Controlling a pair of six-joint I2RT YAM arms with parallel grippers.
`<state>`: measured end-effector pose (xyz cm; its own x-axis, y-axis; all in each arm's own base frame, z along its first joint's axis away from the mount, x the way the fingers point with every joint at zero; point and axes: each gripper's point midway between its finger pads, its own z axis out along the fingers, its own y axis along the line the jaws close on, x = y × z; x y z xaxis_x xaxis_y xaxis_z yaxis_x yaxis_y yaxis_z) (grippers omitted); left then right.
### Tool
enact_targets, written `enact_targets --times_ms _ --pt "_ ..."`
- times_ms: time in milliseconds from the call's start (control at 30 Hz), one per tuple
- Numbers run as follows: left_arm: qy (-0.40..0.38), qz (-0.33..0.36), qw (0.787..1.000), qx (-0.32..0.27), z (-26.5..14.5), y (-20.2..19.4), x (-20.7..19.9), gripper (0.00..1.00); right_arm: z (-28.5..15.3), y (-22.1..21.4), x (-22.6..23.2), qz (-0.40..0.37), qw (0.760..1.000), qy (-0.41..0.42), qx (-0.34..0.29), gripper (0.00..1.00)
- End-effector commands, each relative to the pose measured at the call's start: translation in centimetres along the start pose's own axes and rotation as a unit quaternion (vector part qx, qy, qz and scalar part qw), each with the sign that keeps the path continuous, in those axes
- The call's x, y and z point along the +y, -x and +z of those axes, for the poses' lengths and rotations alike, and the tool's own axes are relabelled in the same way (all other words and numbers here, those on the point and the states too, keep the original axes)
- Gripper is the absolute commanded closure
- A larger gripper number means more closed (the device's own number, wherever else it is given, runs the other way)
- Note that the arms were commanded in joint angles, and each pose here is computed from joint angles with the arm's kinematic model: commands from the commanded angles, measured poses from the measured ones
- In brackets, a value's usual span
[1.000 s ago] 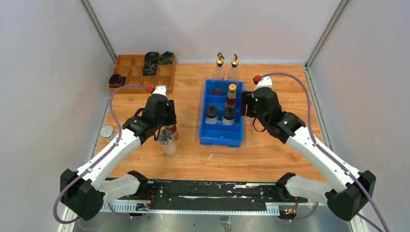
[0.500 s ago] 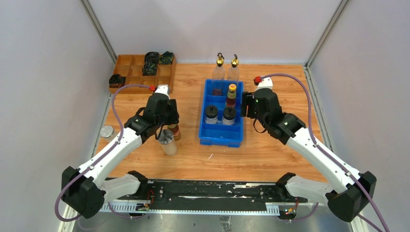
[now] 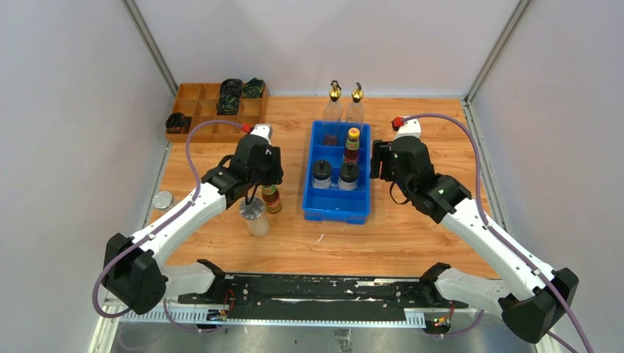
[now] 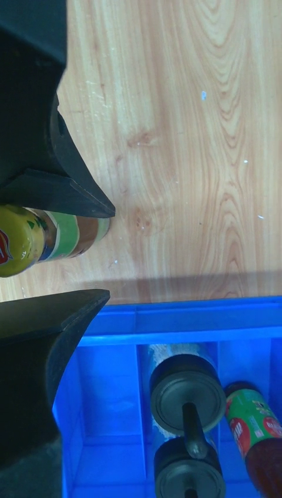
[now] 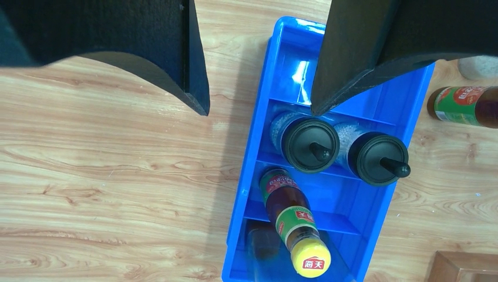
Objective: Organize the condiment bottles
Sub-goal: Move the bottle to the center of the board.
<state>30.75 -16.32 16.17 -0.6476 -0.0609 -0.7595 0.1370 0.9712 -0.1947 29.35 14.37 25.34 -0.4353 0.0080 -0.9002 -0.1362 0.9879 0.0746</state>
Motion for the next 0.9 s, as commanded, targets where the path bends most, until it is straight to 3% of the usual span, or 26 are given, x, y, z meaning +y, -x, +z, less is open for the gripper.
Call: enact_targets --times_ms 0,133,233,433,467,500,633,867 --pt "-0.015 0.011 0.999 -0.029 -0.7 2.7 -1.4 0.47 -0.7 -0.1 -0.5 -0.014 1.000 -0.009 0.000 0.31" --pt "-0.013 0.015 0.999 -0.033 -1.2 3.3 -1.4 0.45 -0.7 -0.4 -0.5 -0.014 1.000 -0.009 0.003 0.31" --pt "0.001 0.020 0.999 -0.031 -1.8 2.9 -0.9 0.36 -0.6 -0.6 -0.3 -0.014 1.000 -0.005 0.005 0.31" --pt "0.012 0.020 0.999 -0.042 -3.3 1.8 0.4 0.28 -0.5 -0.9 0.0 -0.011 1.000 0.002 0.011 0.30" --pt "0.012 0.018 0.999 -0.046 -3.7 1.6 0.6 0.04 -0.5 -1.0 0.0 -0.012 1.000 0.002 0.013 0.30" --pt "0.013 0.011 0.998 -0.055 -4.3 1.6 0.9 0.01 -0.5 -1.0 0.0 -0.011 1.000 0.004 0.013 0.30" --pt "0.002 -0.004 0.996 -0.088 -6.2 0.8 1.6 0.00 -0.4 -1.1 0.1 -0.011 1.000 0.006 0.015 0.30" --pt "0.001 0.008 0.996 -0.086 -5.9 -0.5 2.1 0.05 -0.2 -1.6 0.7 -0.004 1.000 0.016 0.026 0.30"
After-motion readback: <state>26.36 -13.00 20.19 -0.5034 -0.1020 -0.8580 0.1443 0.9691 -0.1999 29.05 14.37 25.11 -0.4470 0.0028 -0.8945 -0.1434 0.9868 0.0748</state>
